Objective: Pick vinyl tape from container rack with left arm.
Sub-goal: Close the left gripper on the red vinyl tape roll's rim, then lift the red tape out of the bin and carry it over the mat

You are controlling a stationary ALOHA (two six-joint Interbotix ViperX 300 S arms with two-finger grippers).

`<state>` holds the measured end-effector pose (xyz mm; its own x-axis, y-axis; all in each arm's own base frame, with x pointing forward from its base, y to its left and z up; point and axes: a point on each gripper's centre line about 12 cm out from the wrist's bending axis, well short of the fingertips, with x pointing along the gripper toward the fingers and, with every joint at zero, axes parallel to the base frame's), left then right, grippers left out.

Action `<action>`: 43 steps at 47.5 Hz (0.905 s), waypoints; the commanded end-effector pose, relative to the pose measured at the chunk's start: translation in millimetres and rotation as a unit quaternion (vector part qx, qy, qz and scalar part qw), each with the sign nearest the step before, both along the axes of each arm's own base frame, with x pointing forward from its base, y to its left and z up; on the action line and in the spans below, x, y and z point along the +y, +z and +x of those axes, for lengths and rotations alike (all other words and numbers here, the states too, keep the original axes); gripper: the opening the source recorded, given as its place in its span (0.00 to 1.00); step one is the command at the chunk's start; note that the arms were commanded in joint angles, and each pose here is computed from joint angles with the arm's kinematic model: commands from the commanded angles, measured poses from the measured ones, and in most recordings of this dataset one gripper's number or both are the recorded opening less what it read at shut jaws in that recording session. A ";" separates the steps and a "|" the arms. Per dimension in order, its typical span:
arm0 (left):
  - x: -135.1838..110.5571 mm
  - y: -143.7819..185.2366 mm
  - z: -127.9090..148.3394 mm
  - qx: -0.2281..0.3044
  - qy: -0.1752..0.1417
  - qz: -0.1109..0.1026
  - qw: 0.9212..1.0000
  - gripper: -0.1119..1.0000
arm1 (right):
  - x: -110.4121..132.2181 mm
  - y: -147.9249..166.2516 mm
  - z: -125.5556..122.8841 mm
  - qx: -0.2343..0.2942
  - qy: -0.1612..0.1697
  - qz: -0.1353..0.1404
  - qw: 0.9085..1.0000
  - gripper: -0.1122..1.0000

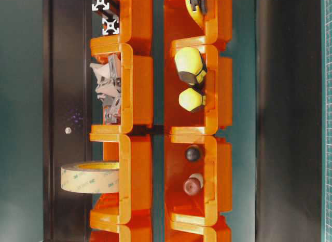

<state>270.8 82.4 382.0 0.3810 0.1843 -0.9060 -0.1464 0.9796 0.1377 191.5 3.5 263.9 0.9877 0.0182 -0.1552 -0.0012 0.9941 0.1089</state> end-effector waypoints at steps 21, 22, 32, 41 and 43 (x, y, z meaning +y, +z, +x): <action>1.7 7.8 -0.2 -0.008 -0.006 0.008 1.000 0.49 | 0.6 11.2 1.7 -0.011 0.001 0.003 1.000 0.10; 1.6 7.3 0.3 -0.007 -0.007 0.007 1.000 0.45 | 0.6 11.4 1.4 -0.011 0.001 0.003 1.000 0.10; 2.3 21.3 -0.4 -0.018 -0.025 0.021 0.999 0.28 | 1.5 13.2 -0.2 -0.011 0.003 0.003 1.000 0.10; -0.4 44.7 -4.6 -0.019 -0.027 0.021 0.999 0.28 | 1.4 16.5 -2.2 -0.019 0.003 0.003 1.000 0.10; -3.0 50.5 -5.0 -0.020 -0.029 0.021 0.999 0.28 | 1.4 17.7 -2.6 -0.021 0.003 0.004 1.000 0.10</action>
<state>268.7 82.9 409.1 0.3892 0.1891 -0.9015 -0.0911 0.9818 0.1666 186.9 4.6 267.0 0.9887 0.0243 -0.1476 -0.0079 0.9938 0.1105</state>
